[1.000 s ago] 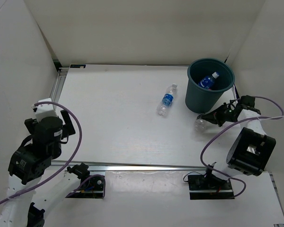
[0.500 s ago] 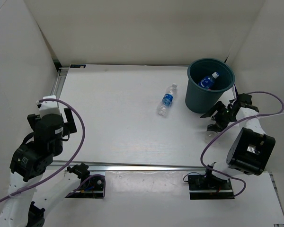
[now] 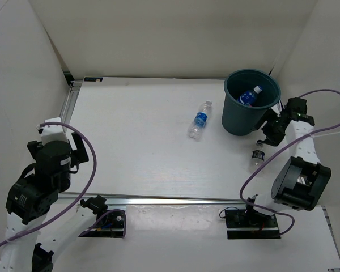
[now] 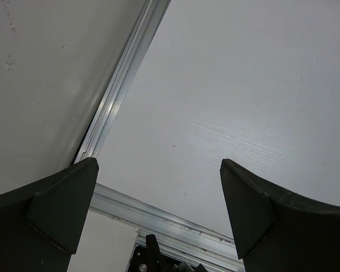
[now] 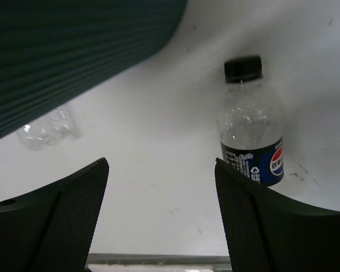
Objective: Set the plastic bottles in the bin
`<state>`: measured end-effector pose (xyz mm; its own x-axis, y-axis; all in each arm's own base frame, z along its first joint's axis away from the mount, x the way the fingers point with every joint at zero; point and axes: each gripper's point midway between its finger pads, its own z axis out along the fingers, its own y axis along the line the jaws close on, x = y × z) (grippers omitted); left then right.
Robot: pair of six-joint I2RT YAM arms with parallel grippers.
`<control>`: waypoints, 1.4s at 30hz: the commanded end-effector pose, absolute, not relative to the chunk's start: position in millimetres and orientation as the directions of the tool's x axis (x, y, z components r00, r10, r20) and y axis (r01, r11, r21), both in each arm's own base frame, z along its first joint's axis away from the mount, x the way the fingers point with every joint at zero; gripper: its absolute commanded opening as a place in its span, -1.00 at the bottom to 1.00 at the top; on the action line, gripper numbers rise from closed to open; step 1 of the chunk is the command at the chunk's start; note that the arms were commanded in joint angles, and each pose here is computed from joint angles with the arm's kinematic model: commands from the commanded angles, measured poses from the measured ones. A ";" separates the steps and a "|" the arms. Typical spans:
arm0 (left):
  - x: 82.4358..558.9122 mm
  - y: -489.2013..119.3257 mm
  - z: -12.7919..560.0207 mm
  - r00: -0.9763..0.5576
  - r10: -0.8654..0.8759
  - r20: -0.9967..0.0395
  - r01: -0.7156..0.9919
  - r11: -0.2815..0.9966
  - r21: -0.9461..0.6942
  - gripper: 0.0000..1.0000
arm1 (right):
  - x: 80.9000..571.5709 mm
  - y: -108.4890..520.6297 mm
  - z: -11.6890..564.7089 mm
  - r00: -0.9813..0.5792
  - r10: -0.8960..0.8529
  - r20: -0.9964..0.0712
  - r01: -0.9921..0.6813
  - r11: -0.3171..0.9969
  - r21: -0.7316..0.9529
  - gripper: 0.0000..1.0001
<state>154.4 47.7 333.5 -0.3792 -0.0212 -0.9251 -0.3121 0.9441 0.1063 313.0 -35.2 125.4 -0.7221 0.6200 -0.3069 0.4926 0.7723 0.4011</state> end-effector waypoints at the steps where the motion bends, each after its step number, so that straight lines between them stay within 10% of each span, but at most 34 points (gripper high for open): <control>1: 155.3 48.3 334.8 -0.388 -0.018 -0.922 -0.319 0.941 0.115 1.00 | 332.4 -42.2 172.9 -0.654 0.621 -0.432 0.452 0.779 0.435 0.59; 32: 160.0 46.8 330.5 -0.419 0.021 -0.908 -0.304 0.939 0.162 1.00 | 271.5 -53.0 20.6 -0.763 0.636 -0.115 0.617 0.770 0.164 0.63; 42: 158.4 49.8 333.2 -0.419 0.009 -0.908 -0.325 0.932 0.159 1.00 | 269.6 -45.1 34.3 -0.743 0.660 -0.112 0.633 0.747 0.203 -0.34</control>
